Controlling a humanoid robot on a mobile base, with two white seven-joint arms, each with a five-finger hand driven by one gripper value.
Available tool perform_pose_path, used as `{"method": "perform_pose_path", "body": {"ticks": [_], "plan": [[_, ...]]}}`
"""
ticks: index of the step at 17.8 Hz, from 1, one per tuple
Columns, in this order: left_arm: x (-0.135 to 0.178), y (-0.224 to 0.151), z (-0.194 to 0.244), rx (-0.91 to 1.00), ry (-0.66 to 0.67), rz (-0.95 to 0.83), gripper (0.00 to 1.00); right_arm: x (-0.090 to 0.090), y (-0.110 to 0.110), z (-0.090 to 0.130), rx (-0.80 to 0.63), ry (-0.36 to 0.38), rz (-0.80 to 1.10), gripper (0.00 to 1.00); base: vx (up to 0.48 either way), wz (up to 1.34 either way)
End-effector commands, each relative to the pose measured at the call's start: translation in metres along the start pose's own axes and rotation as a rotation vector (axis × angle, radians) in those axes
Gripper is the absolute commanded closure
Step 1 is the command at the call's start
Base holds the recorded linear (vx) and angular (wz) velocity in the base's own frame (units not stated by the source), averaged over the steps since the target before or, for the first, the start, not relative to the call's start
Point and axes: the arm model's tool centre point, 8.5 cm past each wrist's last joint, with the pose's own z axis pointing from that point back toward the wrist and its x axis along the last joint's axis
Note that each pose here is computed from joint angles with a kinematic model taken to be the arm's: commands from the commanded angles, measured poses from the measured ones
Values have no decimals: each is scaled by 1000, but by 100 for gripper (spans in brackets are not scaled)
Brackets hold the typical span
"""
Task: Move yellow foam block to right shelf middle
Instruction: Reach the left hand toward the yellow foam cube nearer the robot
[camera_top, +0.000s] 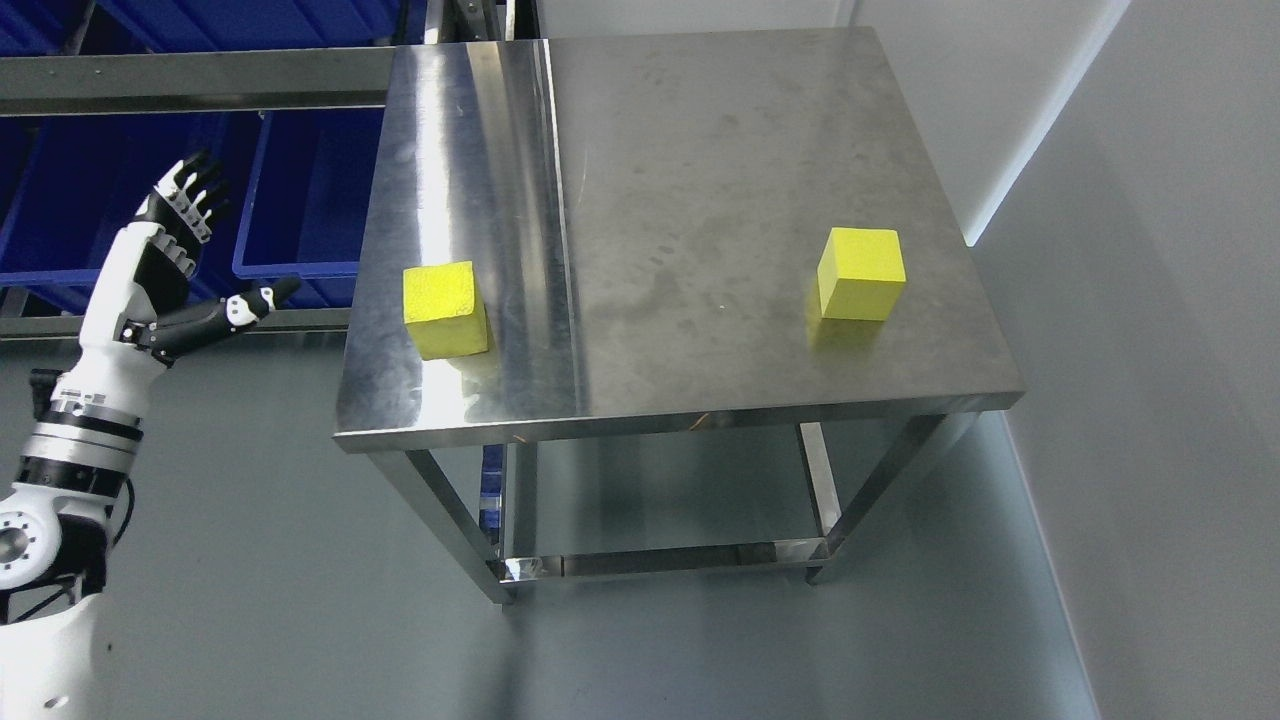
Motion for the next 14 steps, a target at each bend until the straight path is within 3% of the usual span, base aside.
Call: {"method": "perform_pose_path", "body": {"ticks": [1,7,14], "plan": [[19,48,24,-50,-10,-111,0,8,-11,-1,-17,-20,2,0,-59,223],[-11,-20,-2,-259,42,-51,0,8,-11,-1,-17,-20,2,0,-40,84],[-35,-62,-57,-390,101,-34,3,9,-11,-1,-17,-21,2,0,1,-6]]}}
